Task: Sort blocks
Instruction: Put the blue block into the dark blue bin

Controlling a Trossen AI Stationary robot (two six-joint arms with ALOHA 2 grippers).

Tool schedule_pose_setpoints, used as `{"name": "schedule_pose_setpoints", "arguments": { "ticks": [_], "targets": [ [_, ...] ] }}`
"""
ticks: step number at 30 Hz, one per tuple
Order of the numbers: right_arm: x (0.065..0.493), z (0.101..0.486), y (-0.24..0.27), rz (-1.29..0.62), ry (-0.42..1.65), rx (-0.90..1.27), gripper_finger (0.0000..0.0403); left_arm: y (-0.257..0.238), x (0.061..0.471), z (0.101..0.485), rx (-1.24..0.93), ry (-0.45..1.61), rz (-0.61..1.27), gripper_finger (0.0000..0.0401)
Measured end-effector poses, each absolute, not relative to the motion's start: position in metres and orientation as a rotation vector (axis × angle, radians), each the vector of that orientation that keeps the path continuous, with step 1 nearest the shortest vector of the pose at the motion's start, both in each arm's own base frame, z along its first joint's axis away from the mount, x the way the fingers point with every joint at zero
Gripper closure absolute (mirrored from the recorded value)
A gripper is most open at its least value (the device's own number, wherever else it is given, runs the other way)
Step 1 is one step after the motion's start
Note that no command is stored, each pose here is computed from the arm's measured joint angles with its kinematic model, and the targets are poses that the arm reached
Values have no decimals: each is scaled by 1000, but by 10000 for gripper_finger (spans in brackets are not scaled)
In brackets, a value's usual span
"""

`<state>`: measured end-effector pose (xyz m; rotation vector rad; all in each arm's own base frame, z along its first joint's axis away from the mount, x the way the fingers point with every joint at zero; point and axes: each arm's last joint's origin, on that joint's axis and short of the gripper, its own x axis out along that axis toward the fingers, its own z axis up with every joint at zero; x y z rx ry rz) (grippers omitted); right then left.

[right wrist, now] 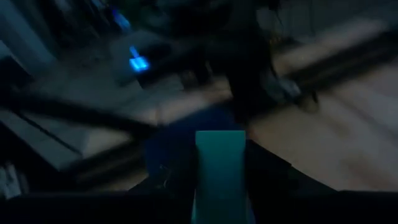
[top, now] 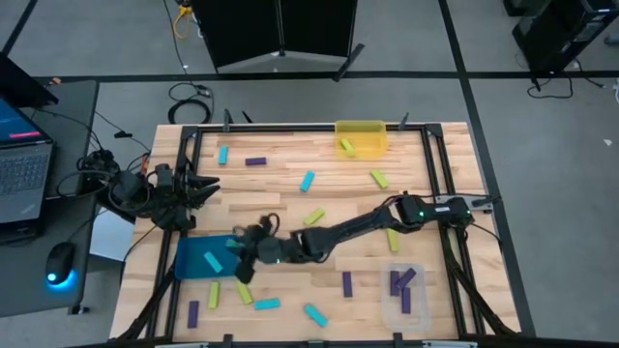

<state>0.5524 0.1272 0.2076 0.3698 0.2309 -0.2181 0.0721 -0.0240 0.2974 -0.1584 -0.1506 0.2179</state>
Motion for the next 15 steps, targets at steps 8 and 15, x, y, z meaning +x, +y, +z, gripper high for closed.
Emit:
{"name": "schedule_pose_setpoints", "arguments": {
  "ticks": [8,15],
  "targets": [
    [561,217,110,-155,94,337,284,-24,72,299,-166,-160,218,300],
    [573,173,115,-146,-80,382,284,-23,71,302,-166,-185,219,300]
  ]
}}
